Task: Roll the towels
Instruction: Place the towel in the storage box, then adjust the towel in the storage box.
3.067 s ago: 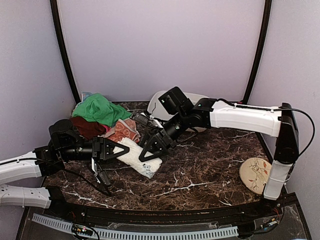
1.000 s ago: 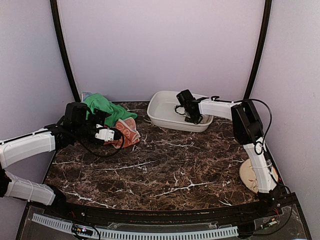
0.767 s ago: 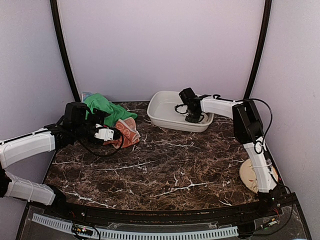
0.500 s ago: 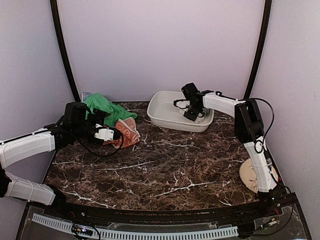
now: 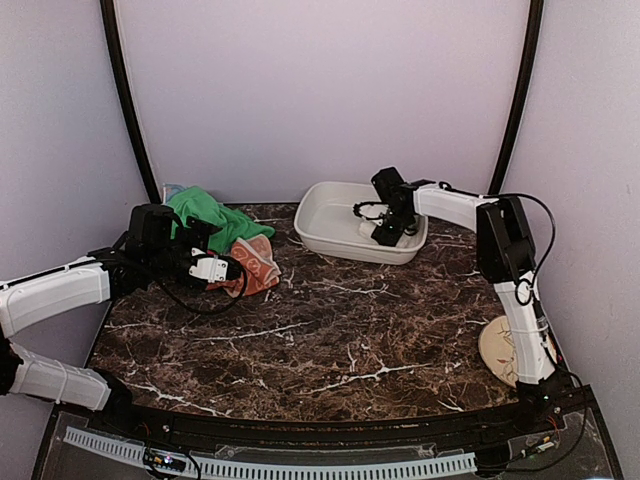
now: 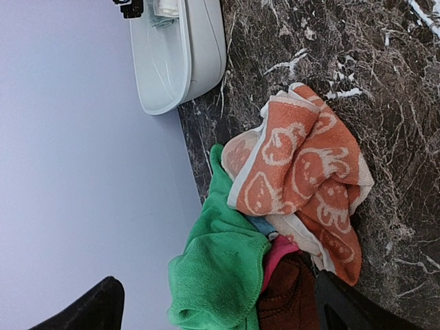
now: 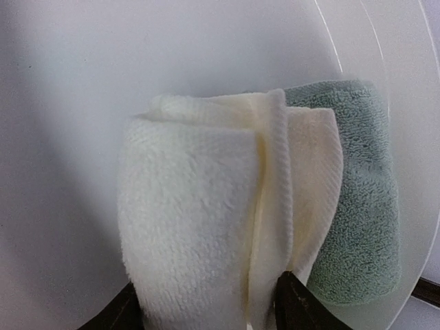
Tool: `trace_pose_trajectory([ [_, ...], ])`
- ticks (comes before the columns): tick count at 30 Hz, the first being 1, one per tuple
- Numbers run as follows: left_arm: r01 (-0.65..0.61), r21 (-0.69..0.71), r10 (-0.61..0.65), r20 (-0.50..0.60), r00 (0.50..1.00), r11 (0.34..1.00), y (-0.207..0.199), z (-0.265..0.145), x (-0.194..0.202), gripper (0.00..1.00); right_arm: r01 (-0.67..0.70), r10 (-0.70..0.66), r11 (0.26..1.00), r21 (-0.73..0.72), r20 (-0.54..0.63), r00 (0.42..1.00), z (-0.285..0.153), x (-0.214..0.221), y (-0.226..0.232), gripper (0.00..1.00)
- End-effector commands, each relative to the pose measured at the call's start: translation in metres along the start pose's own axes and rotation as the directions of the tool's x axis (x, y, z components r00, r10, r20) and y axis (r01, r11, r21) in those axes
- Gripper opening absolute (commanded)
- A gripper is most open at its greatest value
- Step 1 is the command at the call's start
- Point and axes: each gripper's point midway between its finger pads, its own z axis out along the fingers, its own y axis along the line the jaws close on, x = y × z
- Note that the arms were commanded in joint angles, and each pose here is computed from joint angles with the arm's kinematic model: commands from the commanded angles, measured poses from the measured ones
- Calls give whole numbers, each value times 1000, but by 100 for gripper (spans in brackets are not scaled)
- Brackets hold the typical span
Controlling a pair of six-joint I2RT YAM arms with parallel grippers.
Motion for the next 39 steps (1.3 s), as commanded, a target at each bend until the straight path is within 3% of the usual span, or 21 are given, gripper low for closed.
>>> trace_pose_trajectory([
  [1,-6,-4,6,5,1000,1000,1,-3,0,99,-57,53,998,37,107,993,-50,-20,-25,62],
  [4,-8,-8,8,6,1000,1000,3,-5,0,99,-61,55,997,50,114,992,-61,-19,-30,63],
  [6,-8,-10,8,5,1000,1000,4,-5,0,99,-63,56,996,61,117,992,-66,-19,-32,77],
  [7,-8,-12,8,4,1000,1000,5,-5,1,99,-66,58,996,67,124,991,-69,-20,-33,78],
  [14,-6,-14,6,3,1000,1000,5,-6,1,99,-134,111,986,103,198,974,-86,-34,-48,75],
  [18,-6,-15,6,-2,1000,1000,6,-6,2,99,-179,174,984,-7,284,943,-99,-52,-35,60],
  [21,-5,-12,5,-5,1000,1000,7,-4,2,99,-204,239,969,-141,316,918,-100,-60,-14,34],
  [23,-6,-14,6,-10,1000,1000,8,-4,3,99,-209,278,951,-229,332,901,-98,-64,5,7],
  [24,-8,-14,8,-14,1000,1000,9,-4,4,99,-207,291,942,-266,334,896,-97,-64,15,2],
  [27,-12,-18,12,-21,1000,1000,11,-5,5,99,-187,293,923,-337,300,908,-89,-61,38,8],
  [31,-14,-21,13,-25,1000,1000,13,-4,5,99,-190,285,894,-406,188,940,-69,-49,56,0],
  [35,-5,-24,4,-31,1000,1000,16,-3,7,99,-231,273,884,-406,48,961,-39,-27,62,0],
  [39,53,5,-53,-47,998,999,19,-1,12,99,-286,310,856,-432,-15,951,-30,-8,57,0],
])
